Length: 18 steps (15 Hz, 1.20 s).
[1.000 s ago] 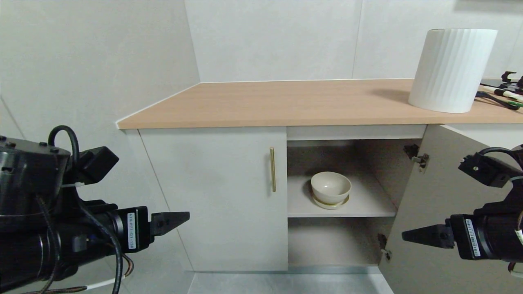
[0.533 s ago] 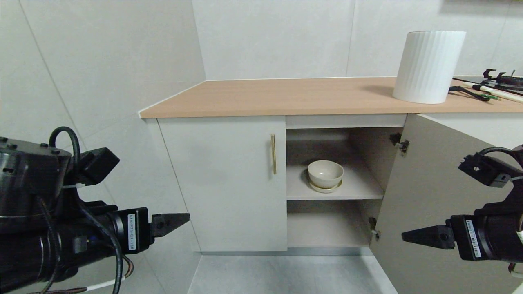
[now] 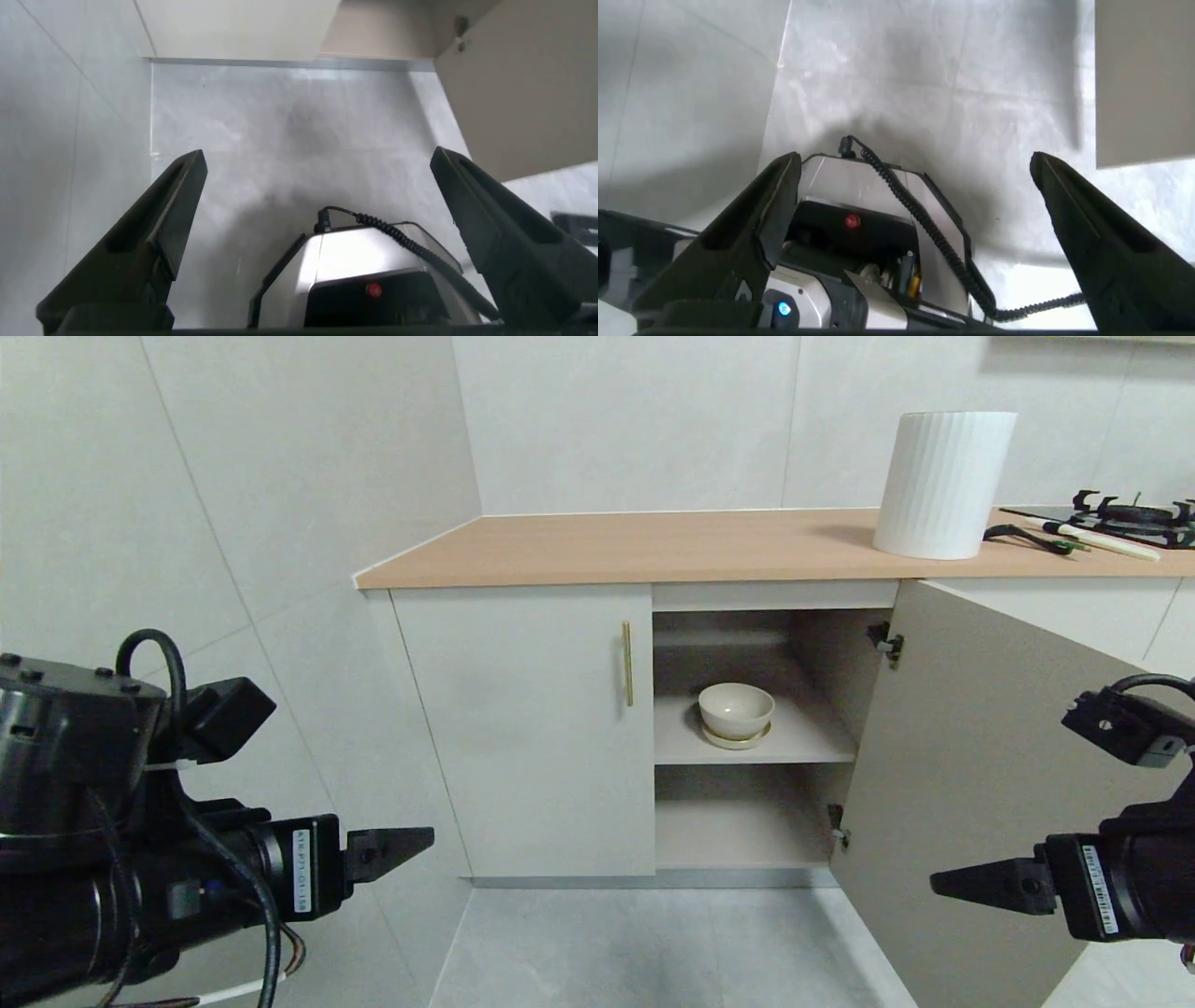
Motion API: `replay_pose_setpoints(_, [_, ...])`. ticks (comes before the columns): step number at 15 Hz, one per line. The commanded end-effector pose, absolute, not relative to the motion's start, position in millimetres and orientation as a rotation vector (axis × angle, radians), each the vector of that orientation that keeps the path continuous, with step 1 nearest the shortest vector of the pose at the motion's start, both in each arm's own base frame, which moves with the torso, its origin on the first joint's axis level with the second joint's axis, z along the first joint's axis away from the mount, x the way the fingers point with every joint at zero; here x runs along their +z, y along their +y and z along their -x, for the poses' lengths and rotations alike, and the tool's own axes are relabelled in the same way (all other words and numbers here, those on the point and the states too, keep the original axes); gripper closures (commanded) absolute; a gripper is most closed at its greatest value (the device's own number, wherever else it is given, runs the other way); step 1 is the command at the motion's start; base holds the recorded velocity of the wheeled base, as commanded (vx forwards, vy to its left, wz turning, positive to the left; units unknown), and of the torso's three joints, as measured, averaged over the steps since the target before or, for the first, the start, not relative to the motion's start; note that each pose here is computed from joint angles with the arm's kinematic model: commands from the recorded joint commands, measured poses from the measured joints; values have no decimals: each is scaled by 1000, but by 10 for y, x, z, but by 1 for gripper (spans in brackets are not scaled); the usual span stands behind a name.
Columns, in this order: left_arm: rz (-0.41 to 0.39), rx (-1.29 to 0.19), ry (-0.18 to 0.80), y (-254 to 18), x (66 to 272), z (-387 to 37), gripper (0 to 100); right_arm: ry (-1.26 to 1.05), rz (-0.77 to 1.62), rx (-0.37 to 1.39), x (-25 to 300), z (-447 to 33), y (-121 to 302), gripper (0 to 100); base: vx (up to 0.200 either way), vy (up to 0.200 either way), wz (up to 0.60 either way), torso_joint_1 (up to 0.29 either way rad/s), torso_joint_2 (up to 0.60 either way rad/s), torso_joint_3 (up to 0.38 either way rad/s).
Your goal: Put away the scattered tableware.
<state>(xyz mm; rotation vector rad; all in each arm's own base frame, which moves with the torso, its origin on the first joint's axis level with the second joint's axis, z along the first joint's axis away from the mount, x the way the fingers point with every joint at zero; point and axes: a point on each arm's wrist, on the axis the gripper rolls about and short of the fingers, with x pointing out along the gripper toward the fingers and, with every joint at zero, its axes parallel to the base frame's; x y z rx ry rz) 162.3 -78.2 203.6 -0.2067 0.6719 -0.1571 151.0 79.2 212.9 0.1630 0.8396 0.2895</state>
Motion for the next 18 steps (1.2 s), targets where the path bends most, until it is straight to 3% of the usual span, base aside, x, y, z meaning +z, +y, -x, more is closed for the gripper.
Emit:
replay_pose_setpoints(1, [206, -156, 674, -784, 2033, -1626, 0, 823, -160, 298, 2165, -1475, 776, 0, 0, 0, 0, 0, 0, 0])
replay_pose_setpoints(6, [203, -156, 678, -782, 2020, -1623, 0, 839, -132, 280, 2202, -1417, 738, 0, 0, 0, 0, 0, 0, 0])
replay_pose_setpoints(18, [201, -154, 678, -781, 2016, -1622, 0, 930, 37, 143, 2276, -1188, 566, 0, 0, -200, 0, 4, 2, 2])
